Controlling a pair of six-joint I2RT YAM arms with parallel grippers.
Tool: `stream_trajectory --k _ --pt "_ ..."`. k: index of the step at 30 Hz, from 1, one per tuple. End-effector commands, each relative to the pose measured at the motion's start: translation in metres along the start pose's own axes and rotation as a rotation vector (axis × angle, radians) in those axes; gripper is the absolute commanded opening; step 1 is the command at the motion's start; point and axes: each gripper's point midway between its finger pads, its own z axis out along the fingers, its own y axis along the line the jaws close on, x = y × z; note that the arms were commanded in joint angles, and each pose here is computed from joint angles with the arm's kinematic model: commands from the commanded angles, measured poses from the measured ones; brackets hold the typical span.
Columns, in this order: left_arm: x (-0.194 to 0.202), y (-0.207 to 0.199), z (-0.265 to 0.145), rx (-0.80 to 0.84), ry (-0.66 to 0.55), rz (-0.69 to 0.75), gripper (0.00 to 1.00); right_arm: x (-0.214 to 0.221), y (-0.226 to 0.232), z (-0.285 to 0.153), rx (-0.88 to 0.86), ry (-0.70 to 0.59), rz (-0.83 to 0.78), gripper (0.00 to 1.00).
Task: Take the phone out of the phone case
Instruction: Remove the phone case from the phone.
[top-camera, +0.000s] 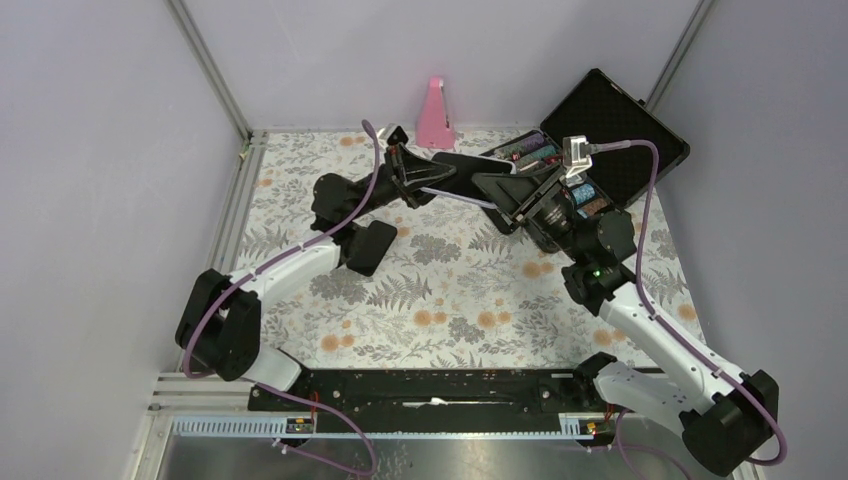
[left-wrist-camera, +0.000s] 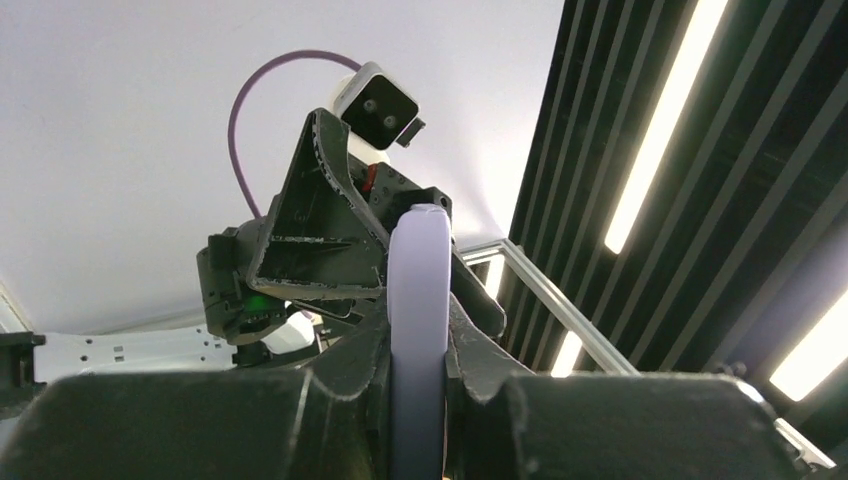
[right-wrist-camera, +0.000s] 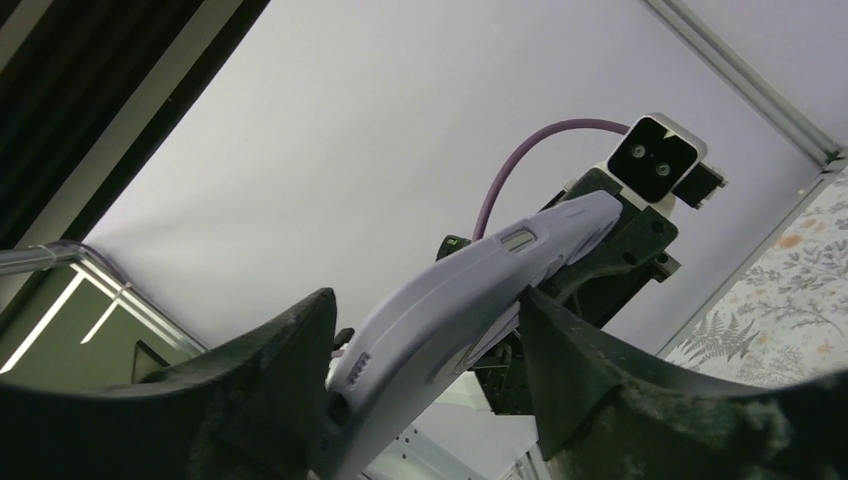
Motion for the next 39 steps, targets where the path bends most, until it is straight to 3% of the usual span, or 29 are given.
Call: stream_trajectory --k 1,3,5,10,13,21,29,33,37,39 --pt "0.001 -0.012 0.005 -0.001 0.021 -0.124 0.0 -0.019 0.056 -0.003 -0.179 -0.071 -0.08 0.61" --pt "0.003 -0.015 0.006 0.007 0.023 -0.13 0.0 -0.023 0.066 -0.003 -0.241 -0.096 -0.083 0.53" --pt "0.009 -0.012 0.01 -0.018 0.035 -0.133 0.0 -0.025 0.075 0.002 -0.29 -0.092 -0.092 0.52" --pt "0.031 0.017 0.027 -0.156 0.085 -0.163 0.0 -0.036 0.106 0.019 -0.4 -0.085 -0.122 0.67" --pt "0.029 0.025 0.023 -0.148 0.074 -0.188 0.0 -0.035 0.11 0.026 -0.407 -0.06 -0.107 0.76" --pt "0.0 -0.007 0.006 -0.058 -0.006 -0.126 0.0 -0.032 0.09 0.008 -0.291 -0.086 -0.084 0.83" --pt "-0.002 -0.007 0.005 -0.034 -0.004 -0.144 0.0 -0.025 0.08 0.006 -0.25 -0.056 -0.066 0.86" --pt "-0.004 -0.011 0.004 -0.008 -0.01 -0.145 0.0 -0.02 0.066 0.005 -0.181 -0.032 -0.032 0.99" --pt "-0.006 -0.018 0.006 0.01 -0.006 -0.135 0.0 -0.016 0.047 -0.001 -0.091 -0.034 -0.03 0.99" --pt "-0.008 -0.022 0.006 0.019 -0.008 -0.134 0.0 -0.013 0.037 -0.007 -0.052 -0.041 -0.027 0.92"
